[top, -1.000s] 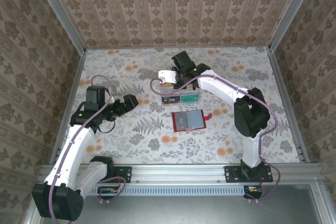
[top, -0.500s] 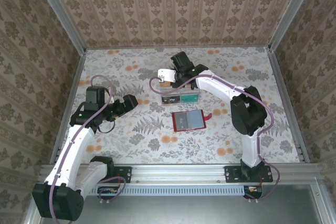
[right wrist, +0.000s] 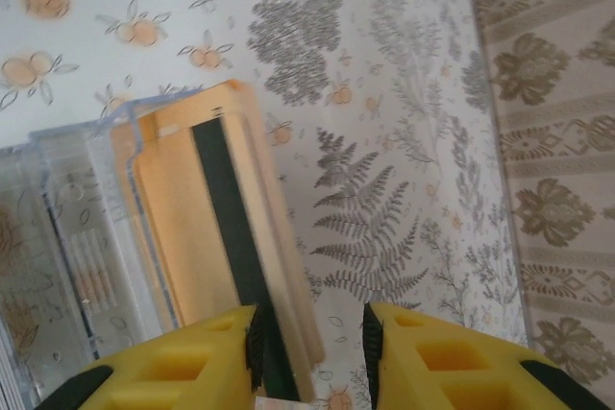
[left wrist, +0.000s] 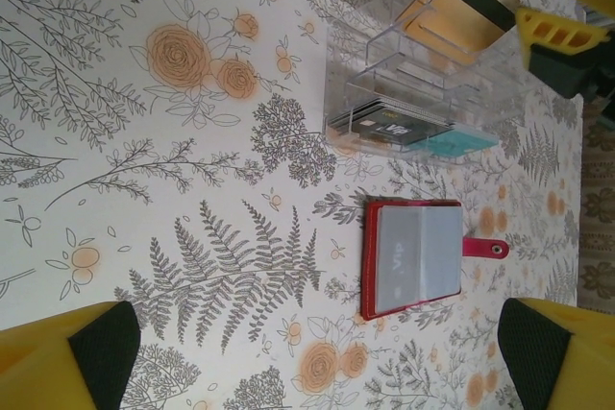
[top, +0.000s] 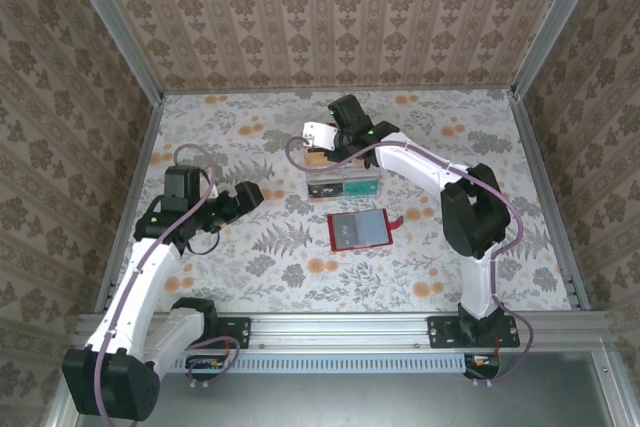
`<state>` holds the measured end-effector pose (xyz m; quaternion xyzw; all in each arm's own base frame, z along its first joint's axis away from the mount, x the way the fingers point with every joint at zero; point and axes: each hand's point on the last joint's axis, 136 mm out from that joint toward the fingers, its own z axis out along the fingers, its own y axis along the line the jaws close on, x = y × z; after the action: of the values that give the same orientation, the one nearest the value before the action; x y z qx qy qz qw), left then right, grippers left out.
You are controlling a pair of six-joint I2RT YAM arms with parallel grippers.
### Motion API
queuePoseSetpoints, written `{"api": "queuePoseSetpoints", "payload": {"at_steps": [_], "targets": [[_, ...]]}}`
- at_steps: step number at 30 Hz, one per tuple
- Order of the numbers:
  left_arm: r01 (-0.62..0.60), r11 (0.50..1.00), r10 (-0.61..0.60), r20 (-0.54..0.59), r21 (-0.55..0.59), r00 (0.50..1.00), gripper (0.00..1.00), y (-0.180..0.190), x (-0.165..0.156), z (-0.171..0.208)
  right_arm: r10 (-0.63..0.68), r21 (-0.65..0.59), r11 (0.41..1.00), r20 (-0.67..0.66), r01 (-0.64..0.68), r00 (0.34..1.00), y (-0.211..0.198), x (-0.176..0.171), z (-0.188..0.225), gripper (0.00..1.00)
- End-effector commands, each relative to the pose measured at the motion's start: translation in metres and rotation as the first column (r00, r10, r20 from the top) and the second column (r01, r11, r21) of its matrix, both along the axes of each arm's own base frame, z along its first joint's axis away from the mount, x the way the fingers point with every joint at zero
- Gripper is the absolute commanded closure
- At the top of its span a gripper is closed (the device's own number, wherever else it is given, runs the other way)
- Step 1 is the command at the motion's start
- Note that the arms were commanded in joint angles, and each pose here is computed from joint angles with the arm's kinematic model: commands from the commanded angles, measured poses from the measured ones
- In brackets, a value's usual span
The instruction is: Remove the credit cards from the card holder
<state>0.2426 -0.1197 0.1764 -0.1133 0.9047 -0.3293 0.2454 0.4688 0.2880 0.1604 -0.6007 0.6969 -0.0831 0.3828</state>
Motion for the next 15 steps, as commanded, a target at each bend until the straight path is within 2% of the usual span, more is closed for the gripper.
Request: {"api": "queuePoseSetpoints", "payload": {"at_steps": [1,4,8,10,15], "targets": [[0.012,0.999,-0.012,0.011,-0.044,1.0,0.03,-0.006,0.005,0.003,-0.088,0.163,0.984,0.068,0.076,0.994,-0.007,-0.007,0.062,0.64],[0.026,0.998,-0.026,0.006,-0.059,1.0,0.09,-0.015,0.008,0.001,-0.166,0.278,0.948,0.01,0.157,0.986,-0.015,-0.023,0.078,0.65],[0.06,0.994,-0.062,-0.018,-0.086,0.998,0.18,-0.04,0.012,-0.006,-0.318,0.413,0.837,-0.167,0.359,0.933,-0.033,-0.049,0.086,0.73],[0.086,0.993,-0.089,-0.034,-0.081,0.995,0.26,-0.056,0.012,-0.013,-0.385,0.433,0.766,-0.281,0.474,0.879,-0.043,-0.064,0.078,0.79],[0.177,0.982,-0.182,-0.071,-0.067,0.981,0.37,-0.105,0.009,-0.03,-0.463,0.381,0.621,-0.526,0.685,0.713,-0.066,-0.112,0.037,0.89]]}}
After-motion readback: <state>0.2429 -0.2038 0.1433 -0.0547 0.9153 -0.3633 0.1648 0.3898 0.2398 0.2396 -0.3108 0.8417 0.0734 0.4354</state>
